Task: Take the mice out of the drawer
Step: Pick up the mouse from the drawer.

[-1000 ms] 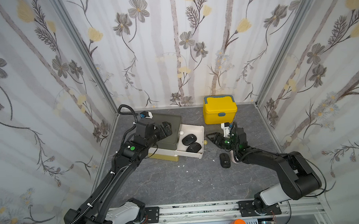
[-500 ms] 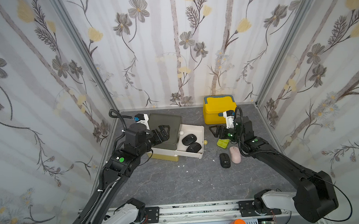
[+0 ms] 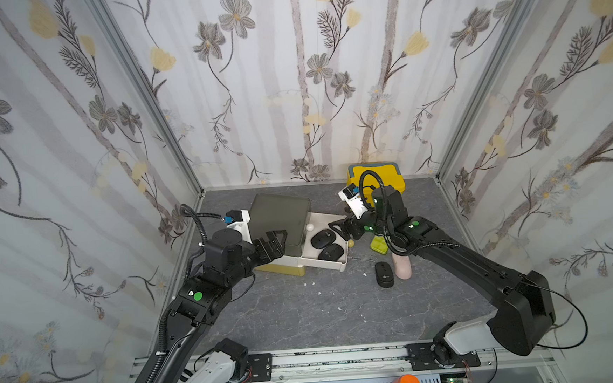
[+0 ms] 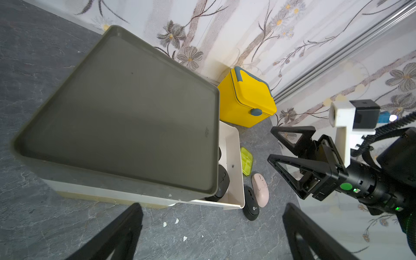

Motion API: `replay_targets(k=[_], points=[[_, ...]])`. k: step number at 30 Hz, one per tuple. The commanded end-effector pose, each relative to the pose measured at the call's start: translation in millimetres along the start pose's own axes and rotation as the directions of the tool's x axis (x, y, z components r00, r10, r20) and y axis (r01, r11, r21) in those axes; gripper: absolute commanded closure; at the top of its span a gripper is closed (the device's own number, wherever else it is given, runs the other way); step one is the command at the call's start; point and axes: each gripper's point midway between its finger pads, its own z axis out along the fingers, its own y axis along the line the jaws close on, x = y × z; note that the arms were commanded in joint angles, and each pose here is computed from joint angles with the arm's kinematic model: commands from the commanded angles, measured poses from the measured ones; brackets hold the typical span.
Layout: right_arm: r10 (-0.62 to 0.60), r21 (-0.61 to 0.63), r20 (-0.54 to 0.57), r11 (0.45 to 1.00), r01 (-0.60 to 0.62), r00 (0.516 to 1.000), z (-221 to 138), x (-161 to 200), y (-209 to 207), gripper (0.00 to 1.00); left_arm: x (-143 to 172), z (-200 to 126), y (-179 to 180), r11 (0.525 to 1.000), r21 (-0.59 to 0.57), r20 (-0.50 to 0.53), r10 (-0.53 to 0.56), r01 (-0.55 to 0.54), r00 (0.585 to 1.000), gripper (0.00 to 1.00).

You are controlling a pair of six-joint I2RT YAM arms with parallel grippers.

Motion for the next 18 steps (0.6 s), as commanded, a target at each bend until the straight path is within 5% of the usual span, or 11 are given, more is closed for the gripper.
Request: replay_targets(k=[1, 6, 18], points=[[-0.146, -0.025, -0.072, 0.989, 0.144, 0.987, 11, 12, 0, 0.14, 6, 0, 2, 0.999, 0.004, -0.018, 0.045, -0.045, 0.999, 0.00], [-0.258, -0.106, -0.242, 0.965, 0.239, 0.935, 38, 43, 4, 0.20, 10, 6, 10, 0.999, -0.023, -0.019, 0.041, -0.042, 0.999, 0.00], [-0.337, -0.123, -0.386, 0.941, 0.315, 0.859, 75, 73, -22, 0.15, 9, 9, 11, 0.999, -0.020, -0.003, 0.039, -0.039, 0.999, 0.00]])
